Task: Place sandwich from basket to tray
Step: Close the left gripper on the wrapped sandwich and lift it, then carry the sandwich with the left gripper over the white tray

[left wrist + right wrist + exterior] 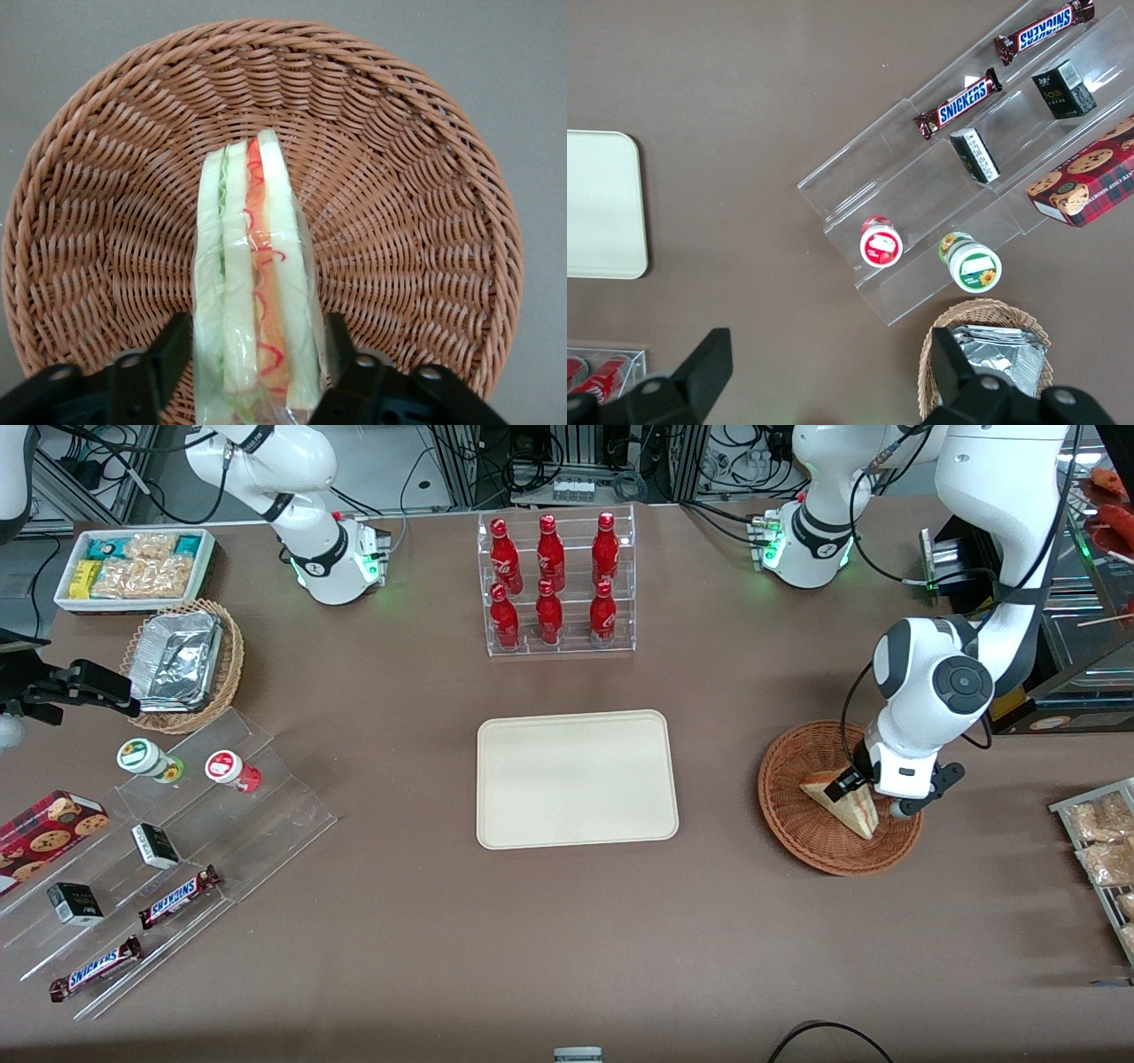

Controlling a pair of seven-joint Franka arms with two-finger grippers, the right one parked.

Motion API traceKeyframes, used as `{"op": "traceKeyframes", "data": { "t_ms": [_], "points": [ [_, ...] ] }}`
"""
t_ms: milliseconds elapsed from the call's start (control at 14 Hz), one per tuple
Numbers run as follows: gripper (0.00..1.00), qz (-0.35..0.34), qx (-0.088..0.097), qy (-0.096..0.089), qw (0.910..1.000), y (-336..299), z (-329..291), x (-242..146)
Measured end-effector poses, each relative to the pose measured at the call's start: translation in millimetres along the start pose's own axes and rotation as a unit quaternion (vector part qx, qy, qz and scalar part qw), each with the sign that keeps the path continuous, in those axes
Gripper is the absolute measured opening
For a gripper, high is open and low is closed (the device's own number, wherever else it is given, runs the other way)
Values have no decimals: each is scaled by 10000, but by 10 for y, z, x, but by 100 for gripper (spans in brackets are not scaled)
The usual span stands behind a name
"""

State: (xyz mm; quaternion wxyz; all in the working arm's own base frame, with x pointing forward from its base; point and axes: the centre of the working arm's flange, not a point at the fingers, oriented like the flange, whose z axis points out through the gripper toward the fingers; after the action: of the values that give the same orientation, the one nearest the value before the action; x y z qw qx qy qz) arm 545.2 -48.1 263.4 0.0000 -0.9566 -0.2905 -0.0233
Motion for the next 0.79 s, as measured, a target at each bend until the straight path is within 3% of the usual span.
{"op": "traceKeyframes", "data": {
  "t_ms": [214, 571, 786],
  "points": [
    [34, 0, 16, -6, 10000, 4, -57, 9],
    [16, 200, 460, -307, 9983, 206, -820, 59],
    [15, 637, 663, -429, 9948, 724, -1634, -138]
  ]
}}
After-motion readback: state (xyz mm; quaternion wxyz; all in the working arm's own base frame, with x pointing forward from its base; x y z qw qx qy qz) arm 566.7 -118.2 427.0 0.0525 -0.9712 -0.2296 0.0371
